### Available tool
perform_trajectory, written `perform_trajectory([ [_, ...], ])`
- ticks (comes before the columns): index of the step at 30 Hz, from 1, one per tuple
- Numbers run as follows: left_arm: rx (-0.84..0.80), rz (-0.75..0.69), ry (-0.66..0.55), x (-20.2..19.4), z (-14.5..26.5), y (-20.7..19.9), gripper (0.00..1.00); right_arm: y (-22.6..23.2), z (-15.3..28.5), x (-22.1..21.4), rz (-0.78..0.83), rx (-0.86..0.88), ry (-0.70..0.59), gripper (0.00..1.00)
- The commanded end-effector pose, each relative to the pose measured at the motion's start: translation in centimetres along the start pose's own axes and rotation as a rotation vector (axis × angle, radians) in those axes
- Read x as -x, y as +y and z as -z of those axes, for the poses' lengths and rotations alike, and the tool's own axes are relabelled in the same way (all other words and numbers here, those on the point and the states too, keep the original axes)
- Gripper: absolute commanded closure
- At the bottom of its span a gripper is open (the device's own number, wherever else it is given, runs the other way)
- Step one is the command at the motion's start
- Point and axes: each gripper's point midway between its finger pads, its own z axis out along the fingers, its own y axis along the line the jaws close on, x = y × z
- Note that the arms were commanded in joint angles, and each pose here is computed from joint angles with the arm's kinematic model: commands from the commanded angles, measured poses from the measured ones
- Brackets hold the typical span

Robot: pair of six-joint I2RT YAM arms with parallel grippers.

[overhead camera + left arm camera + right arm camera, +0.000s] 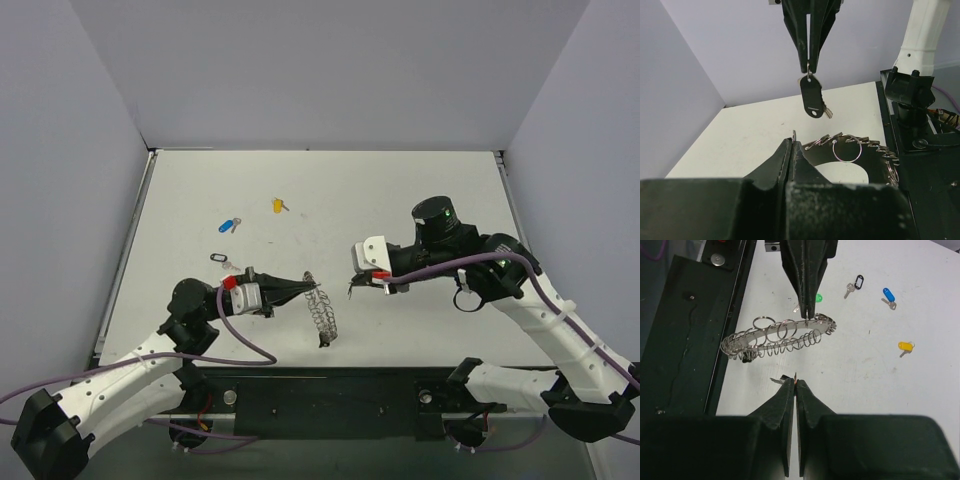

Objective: Put the keys on the keyring

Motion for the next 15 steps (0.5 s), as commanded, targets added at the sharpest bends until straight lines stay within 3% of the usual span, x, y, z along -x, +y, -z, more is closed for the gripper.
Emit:
perform_trajectory([
  [1, 0.005, -0.067, -0.164, 4.5, -0.3, 0.2, 1.0, -2.6, -1.6, 1.5, -0.021, -0.104, -0.064, 1.0],
  [9, 0.048, -0.057, -0.188, 4.3, 0.0, 0.7, 1.0, -2.0, -2.9, 0.6, 0.094, -0.064, -0.082, 1.0],
  [15, -0.01, -0.145, -0.069, 2.1, -0.2, -0.2, 1.0, -0.3, -3.0, -0.5, 0.149, -0.048, -0.077, 1.0],
])
